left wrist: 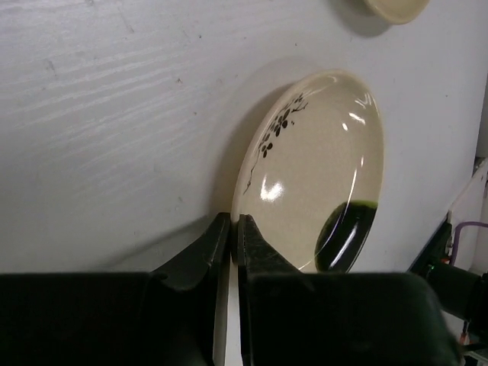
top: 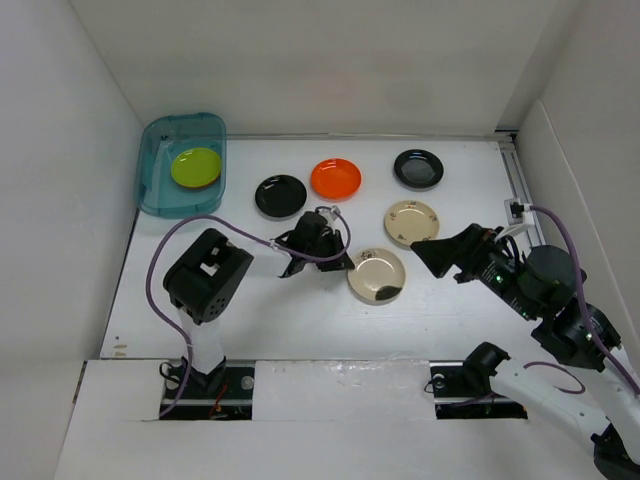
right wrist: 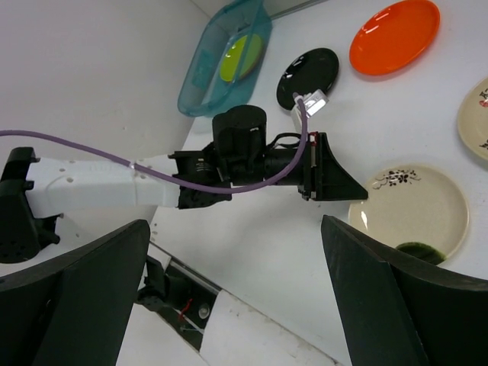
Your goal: Place the plates into the plastic bin on the countertop
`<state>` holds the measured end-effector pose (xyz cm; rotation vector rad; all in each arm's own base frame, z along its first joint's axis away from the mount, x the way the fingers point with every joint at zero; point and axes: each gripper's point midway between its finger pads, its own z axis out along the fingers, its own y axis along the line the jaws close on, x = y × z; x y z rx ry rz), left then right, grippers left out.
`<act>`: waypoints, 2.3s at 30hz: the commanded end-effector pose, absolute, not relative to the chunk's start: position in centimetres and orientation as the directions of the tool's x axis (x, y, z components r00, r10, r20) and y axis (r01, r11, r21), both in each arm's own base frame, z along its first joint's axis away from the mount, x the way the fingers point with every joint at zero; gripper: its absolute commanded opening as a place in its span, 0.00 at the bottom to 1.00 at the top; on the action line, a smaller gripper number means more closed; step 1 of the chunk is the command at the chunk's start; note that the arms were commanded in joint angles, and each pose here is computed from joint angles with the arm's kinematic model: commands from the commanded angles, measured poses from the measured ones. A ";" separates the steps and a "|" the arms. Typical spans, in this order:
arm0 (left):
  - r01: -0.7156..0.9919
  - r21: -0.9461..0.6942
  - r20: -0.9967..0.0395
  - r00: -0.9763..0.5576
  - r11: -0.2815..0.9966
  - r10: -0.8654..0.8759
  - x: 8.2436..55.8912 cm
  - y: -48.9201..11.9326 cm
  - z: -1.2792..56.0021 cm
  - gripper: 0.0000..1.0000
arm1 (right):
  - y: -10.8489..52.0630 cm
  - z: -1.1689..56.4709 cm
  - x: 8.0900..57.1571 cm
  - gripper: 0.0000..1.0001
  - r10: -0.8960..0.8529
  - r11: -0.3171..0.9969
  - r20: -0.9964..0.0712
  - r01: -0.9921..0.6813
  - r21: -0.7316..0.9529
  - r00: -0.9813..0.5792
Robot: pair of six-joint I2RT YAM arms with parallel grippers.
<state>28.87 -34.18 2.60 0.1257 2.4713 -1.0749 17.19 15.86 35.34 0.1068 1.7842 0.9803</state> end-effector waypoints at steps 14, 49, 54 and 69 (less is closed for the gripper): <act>-0.431 -0.667 -0.561 -0.246 0.608 -0.790 44.7 -2.8 24.8 0.00 | 17.2 37.4 17.2 1.00 0.516 0.595 -0.740 -0.441 0.672 -0.431; -0.483 -0.612 -0.613 -0.210 0.626 -0.762 55.2 7.4 26.6 1.00 | 17.5 38.0 16.3 1.00 0.522 0.557 -0.727 -0.467 0.687 -0.446; -0.167 -0.613 -0.649 -0.452 0.772 -0.613 52.1 -9.8 26.3 1.00 | 16.2 38.1 17.4 1.00 0.548 0.610 -0.734 -0.409 0.679 -0.400; 0.282 -0.713 -0.511 -0.836 0.642 -0.201 40.6 -44.5 12.0 1.00 | 13.2 39.0 16.0 1.00 0.604 0.621 -0.712 -0.349 0.702 -0.357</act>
